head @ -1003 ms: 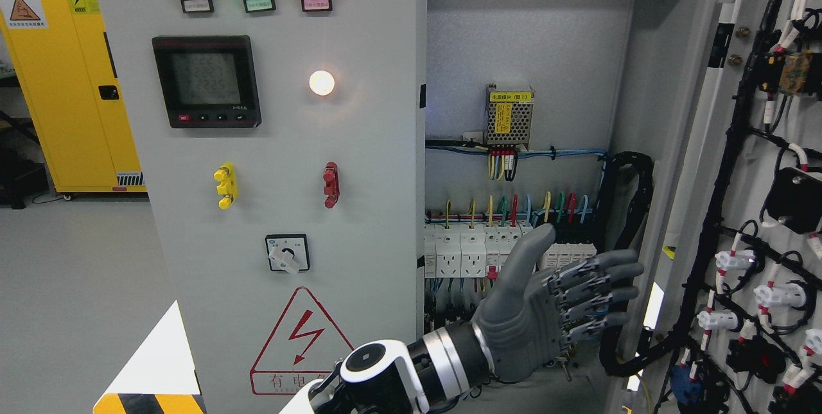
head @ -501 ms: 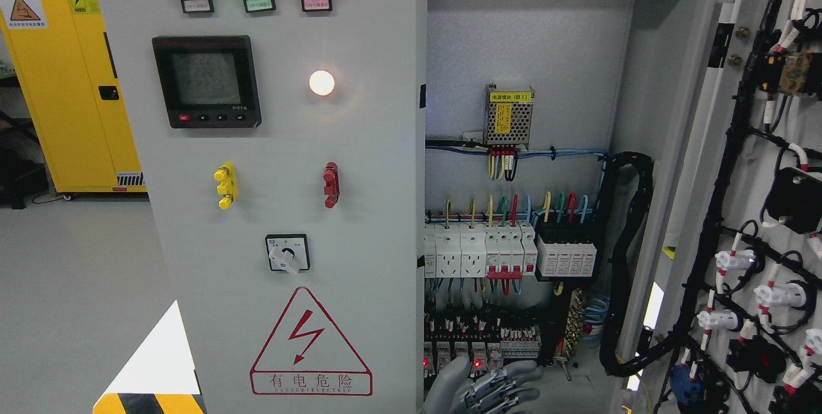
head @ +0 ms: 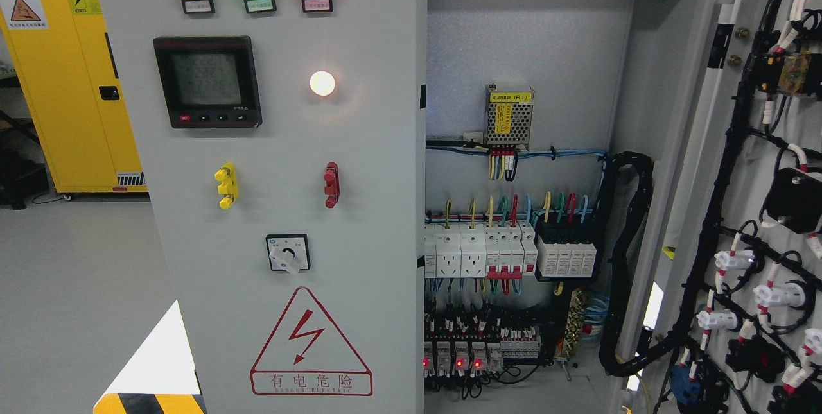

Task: Open door with both hands

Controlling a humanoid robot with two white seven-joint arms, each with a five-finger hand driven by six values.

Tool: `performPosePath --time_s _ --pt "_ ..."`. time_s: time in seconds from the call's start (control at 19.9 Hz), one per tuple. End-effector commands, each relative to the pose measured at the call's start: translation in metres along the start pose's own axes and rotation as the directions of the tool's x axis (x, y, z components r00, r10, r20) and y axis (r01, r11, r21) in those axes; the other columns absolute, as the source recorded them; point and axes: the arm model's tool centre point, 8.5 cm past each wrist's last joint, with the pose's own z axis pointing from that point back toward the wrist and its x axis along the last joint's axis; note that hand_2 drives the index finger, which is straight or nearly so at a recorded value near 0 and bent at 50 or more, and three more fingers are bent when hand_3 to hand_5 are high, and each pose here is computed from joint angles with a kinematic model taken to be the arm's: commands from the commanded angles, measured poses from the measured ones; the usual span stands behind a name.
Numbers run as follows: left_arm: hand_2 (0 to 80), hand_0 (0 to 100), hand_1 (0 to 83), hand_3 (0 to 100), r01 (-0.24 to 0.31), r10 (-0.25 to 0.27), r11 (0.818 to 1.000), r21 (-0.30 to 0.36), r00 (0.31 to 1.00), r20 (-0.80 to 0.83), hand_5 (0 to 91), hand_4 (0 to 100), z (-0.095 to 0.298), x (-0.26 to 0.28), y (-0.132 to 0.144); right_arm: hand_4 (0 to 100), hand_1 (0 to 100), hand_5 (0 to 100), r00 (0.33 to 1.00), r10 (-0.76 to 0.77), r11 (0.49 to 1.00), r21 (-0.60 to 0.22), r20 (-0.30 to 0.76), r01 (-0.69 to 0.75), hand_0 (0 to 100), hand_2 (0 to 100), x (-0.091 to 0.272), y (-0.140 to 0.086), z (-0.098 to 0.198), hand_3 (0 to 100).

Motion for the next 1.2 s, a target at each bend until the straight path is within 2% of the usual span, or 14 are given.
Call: performPosePath --time_s 0.0,0.05,0.15,0.2,0.3,0.4,0.55,0.6,0.65,0.8,1.0,1.15 --pt "0.0 0 0.0 2 -0.05 0.168 0.968 0.246 0.858 -0.486 0.0 0 0.128 -0.178 0.007 0 0 0 1.0 -0.001 1.0 -0.001 0.001 0.001 22 0 0.0 -0.001 0.0 0" --pt "0.0 0 0.0 2 -0.069 0.233 0.946 0.316 0.823 -0.518 0.0 0 0.143 -0.195 0.005 0 0 0 1.0 -0.001 1.0 -0.001 0.001 0.001 22 0 0.0 -0.001 0.0 0" --pt "0.0 0 0.0 2 -0.118 0.391 0.876 0.468 0.744 -0.542 0.0 0 0.165 -0.223 -0.008 0 0 0 1.0 -0.001 1.0 -0.001 0.001 0.001 22 0 0.0 -0.001 0.0 0" --pt "0.0 0 0.0 2 -0.13 0.44 0.846 0.518 0.718 -0.539 0.0 0 0.169 -0.228 -0.01 0 0 0 1.0 -0.001 1.0 -0.001 0.001 0.001 22 0 0.0 -0.001 0.0 0" --pt "0.0 0 0.0 2 -0.14 0.515 0.799 0.585 0.661 -0.545 0.0 0 0.188 -0.239 -0.018 0 0 0 1.0 0.0 1.0 -0.001 0.004 0.0 22 0 0.002 -0.001 0.0 0" --pt "0.0 0 0.0 2 -0.138 0.555 0.783 0.606 0.594 -0.582 0.0 0 0.206 -0.248 -0.03 0 0 0 1.0 0.001 1.0 -0.001 0.003 -0.001 22 0 0.001 -0.001 0.0 0" --pt "0.0 0 0.0 2 -0.16 0.664 0.738 0.656 0.349 -0.662 0.0 0 0.242 -0.266 -0.072 0 0 0 1.0 0.001 1.0 -0.001 0.003 -0.001 22 0 0.001 -0.001 0.0 0" --pt "0.0 0 0.0 2 -0.164 0.69 0.72 0.675 0.28 -0.668 0.0 0 0.249 -0.269 -0.081 0 0 0 1.0 0.0 1.0 -0.001 0.003 0.0 22 0 0.001 -0.001 0.0 0" --pt "0.0 0 0.0 2 -0.167 0.703 0.709 0.685 0.235 -0.671 0.0 0 0.255 -0.271 -0.088 0 0 0 1.0 0.001 1.0 0.001 0.003 -0.001 22 0 0.001 0.0 0.0 0" --pt "0.0 0 0.0 2 -0.14 0.718 0.695 0.706 0.183 -0.671 0.0 0 0.275 -0.275 -0.103 0 0 0 1.0 -0.001 1.0 0.002 0.003 0.0 22 0 0.001 0.001 0.0 0" --pt "0.0 0 0.0 2 0.034 0.733 0.666 0.745 0.155 -0.662 0.0 0 0.296 -0.278 -0.107 0 0 0 1.0 -0.006 1.0 0.002 0.005 0.006 22 0 0.001 0.001 0.0 0" --pt "0.0 0 0.0 2 0.039 0.756 0.638 0.769 0.158 -0.636 0.0 0 0.295 -0.279 -0.108 0 0 0 1.0 -0.005 1.0 0.001 0.005 0.005 22 0 0.001 0.001 0.0 0"
